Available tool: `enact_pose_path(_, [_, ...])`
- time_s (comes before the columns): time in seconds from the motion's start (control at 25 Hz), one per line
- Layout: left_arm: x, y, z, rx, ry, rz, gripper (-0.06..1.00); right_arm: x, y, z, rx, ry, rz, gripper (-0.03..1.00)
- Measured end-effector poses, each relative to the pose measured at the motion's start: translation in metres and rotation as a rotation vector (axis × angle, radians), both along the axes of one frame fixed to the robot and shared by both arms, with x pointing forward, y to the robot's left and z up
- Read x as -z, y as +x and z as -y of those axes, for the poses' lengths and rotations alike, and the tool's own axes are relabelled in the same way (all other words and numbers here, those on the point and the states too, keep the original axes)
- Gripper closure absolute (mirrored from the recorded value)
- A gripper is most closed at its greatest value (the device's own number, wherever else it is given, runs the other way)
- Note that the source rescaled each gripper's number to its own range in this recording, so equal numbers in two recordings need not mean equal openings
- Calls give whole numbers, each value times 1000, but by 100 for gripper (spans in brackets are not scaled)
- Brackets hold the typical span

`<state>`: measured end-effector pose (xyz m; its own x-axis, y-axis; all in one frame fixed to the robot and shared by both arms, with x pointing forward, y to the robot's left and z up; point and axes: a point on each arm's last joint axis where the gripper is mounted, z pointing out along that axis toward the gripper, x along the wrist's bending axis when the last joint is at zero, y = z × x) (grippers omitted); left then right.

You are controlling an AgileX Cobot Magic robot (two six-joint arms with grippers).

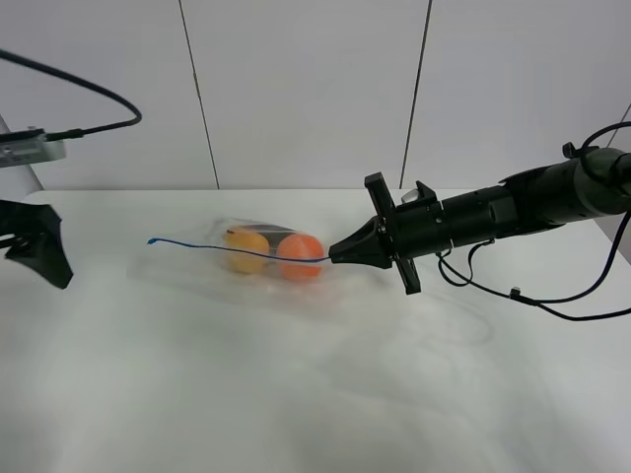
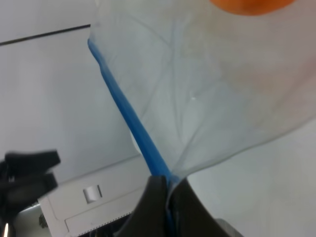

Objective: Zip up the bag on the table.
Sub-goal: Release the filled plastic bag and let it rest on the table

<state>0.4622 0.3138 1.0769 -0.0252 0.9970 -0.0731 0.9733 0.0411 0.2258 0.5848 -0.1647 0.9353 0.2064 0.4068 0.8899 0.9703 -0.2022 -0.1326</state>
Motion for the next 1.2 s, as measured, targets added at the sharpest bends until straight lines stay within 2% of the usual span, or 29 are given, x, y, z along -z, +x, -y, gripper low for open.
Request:
enact_pose_path(0.16, [-14,-70,1,4,71,138,-5,0,0,0,-4,3,1,97])
enact_pose_path(0.44, [-1,-174,8,-7,131,422,-5,-1,-1,-1,-15,13,-1,97])
enact_pose_path(0.6, [17,-205,11,-14,139,607,-5,-1,-1,-1,-18,14,2,97])
enact_pose_path(0.72, [26,-213,12,-22,140,716,-5,-1,-2,-1,-24,15,9,97])
enact_pose_path(1.2, [26,-214,13,-28,132,757,-5,-2,-2,-1,-32,16,20,97])
